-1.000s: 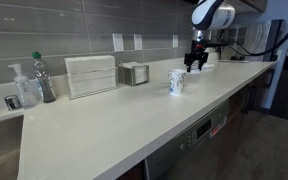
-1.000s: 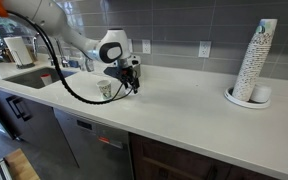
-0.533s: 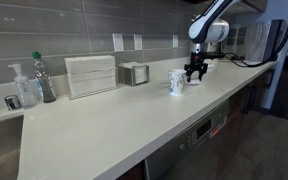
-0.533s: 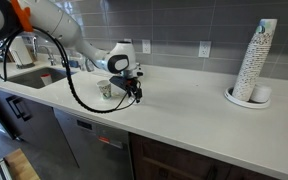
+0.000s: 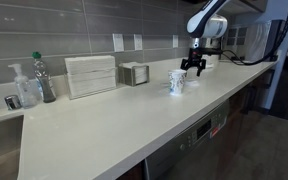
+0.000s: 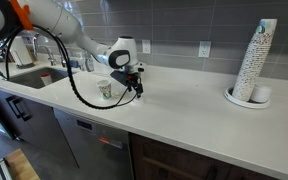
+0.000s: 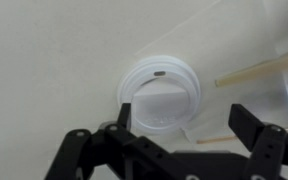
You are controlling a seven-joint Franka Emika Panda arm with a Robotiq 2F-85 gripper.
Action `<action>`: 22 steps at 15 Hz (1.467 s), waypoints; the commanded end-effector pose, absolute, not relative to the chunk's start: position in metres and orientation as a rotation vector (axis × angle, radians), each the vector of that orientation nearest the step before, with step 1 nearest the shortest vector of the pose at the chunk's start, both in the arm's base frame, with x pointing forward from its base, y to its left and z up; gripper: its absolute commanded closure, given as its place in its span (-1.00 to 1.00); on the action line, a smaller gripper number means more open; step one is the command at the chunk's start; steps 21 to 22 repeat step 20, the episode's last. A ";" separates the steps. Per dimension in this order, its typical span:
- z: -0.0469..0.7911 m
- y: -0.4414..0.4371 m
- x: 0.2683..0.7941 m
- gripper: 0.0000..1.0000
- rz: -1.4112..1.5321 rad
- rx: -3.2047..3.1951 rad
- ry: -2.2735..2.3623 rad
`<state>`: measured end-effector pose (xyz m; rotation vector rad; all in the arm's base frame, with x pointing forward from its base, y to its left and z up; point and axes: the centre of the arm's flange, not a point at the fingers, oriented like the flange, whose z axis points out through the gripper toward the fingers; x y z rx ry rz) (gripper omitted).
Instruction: Take the lid off the cup and put it on the countertop
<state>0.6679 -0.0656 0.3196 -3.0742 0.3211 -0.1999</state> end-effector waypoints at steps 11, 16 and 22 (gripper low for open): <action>0.502 0.020 0.490 -1.00 -0.164 -3.103 -0.120; 0.526 0.027 0.486 -1.00 -0.192 -3.104 -0.183; 0.528 0.027 0.472 -1.00 -0.197 -3.104 -0.210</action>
